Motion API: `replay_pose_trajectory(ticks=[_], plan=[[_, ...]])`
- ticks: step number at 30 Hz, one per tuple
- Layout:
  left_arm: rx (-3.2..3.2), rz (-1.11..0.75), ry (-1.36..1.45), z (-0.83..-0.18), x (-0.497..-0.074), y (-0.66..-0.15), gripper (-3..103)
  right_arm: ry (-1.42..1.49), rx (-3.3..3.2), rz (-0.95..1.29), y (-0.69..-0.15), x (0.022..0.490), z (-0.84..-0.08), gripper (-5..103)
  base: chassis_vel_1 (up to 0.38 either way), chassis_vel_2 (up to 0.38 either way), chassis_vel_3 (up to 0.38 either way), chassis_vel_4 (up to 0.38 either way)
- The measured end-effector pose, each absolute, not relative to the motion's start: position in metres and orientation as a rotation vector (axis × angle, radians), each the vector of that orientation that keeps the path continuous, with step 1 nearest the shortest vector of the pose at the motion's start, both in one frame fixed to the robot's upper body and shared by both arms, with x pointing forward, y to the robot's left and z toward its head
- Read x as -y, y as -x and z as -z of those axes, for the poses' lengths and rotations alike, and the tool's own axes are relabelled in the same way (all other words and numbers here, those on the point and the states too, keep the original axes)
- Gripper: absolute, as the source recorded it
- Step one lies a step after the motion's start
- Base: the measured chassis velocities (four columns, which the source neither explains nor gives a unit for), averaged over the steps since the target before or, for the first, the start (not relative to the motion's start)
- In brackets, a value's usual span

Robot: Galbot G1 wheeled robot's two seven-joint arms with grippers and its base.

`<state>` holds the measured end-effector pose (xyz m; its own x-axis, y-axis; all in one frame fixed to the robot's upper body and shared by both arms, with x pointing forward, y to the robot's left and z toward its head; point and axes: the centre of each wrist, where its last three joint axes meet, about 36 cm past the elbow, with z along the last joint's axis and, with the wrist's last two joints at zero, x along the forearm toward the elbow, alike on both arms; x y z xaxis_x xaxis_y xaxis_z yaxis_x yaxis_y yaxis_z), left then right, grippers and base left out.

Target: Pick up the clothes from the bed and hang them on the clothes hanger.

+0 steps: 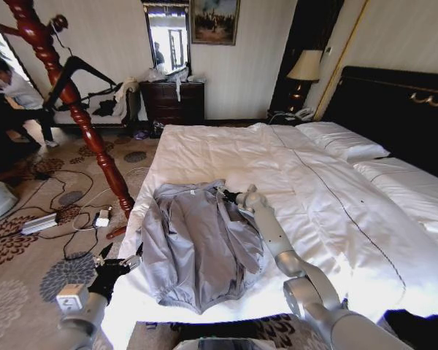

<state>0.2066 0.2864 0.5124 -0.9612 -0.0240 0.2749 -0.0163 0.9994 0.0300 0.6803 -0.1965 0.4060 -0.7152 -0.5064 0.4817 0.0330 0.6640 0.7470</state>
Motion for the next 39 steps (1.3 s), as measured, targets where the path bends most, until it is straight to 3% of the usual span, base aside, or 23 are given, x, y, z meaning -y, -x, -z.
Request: replay_pose_trajectory(ticks=[10,20,39], plan=[[2.857,0.039,-0.037,-0.512,-0.286,-0.205,100,-0.284,2.261,0.910,-0.681,0.216,-0.394,100,0.000,0.000,0.000,0.000],[2.856,0.034,-0.029,-0.511,-0.285,-0.205,100,-0.261,2.254,1.019,-0.678,0.235,-0.402,100,0.000,0.000,0.000,0.000],[2.842,0.059,-0.043,-0.511,-0.289,-0.201,100,-0.315,2.172,1.064,-0.682,0.210,-0.400,100,0.000,0.000,0.000,0.000]])
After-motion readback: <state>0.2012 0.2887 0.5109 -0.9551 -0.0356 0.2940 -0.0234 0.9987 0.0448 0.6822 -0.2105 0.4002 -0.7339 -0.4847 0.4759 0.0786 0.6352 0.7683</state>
